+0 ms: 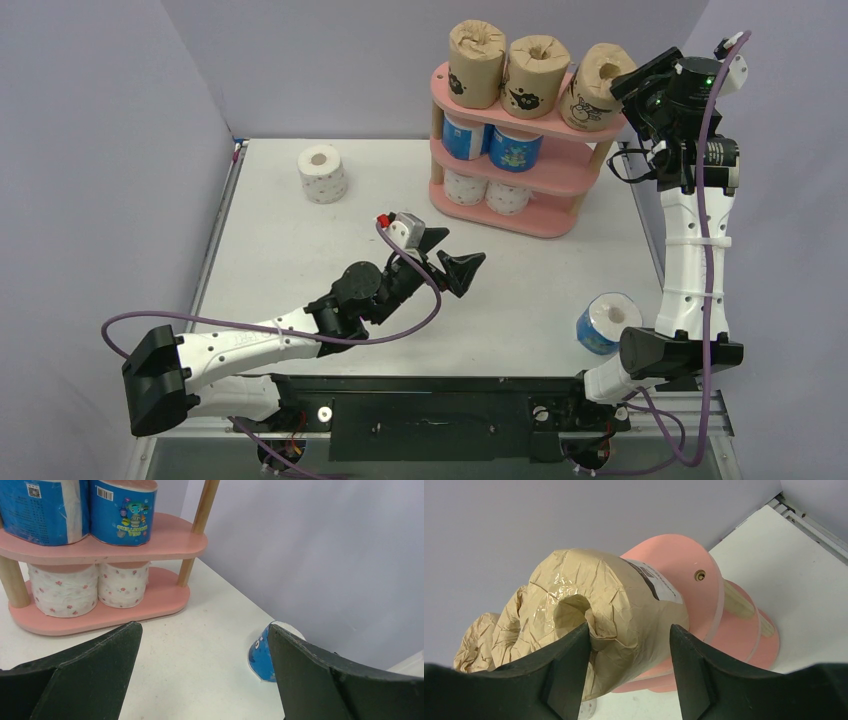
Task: Place and organize the paper towels onto the shelf
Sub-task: Place the paper towel on the shelf.
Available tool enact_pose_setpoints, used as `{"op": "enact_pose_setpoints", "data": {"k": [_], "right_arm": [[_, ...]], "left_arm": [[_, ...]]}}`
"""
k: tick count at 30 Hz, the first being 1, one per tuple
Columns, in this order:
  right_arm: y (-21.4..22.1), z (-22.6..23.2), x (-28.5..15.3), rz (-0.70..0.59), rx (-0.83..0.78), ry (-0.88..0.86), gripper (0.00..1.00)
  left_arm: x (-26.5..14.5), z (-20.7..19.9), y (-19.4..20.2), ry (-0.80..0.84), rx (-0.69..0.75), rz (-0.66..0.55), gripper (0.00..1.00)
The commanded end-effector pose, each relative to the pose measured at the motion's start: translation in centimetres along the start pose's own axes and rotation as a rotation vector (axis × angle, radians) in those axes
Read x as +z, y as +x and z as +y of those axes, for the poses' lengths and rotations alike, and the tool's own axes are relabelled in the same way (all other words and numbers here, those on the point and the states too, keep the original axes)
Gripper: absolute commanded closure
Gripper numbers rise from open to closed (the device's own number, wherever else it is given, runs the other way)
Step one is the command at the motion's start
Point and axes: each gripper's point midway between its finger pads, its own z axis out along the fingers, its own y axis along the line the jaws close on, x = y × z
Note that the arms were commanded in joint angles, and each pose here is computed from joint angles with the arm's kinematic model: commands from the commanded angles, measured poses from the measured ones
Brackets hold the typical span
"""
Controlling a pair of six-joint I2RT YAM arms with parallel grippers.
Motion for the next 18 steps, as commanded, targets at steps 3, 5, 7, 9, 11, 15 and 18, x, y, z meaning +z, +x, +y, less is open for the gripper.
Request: {"op": "enact_pose_setpoints", "data": {"k": [3,5,7,9,11,15,18], "right_arm": [[-1.02,1.46,-0.20,-0.033,0.000,-0.044,0.42],[-1.03,1.47,-0.17,-0.034,0.000,-0.044,0.39],[-1.03,1.56,-0.29,-0.035,-0.001,-0.046,0.38],[-1.13,1.54,-0.36,-0.040,-0.001,-0.044,0.37],[-1.31,1.64,-0.53,-0.045,-0.001,-0.047,0.36],[-1.38,1.63,-0.52,-0.048,-0.001,-0.044,0.35],[-1.43,1.65,-0.59,-0.049,-0.001,-0.045,0.34]], "left_arm": [[-0.28,-0.46,-1.26,0.027,-0.034,-0.044,0.04],[-0.35,-0.43,-1.40,0.025,-0.033,-0.047,0.04],[-0.39,-0.42,-1.47,0.025,-0.032,-0.048,0.04],[-0.41,-0.42,-1.50,0.025,-0.032,-0.049,0.04],[-0.40,-0.46,-1.38,0.028,-0.033,-0.046,0.04],[-0.41,-0.49,-1.36,0.030,-0.034,-0.046,0.04],[-0.52,-0.47,-1.39,0.031,-0.033,-0.046,0.04]]}}
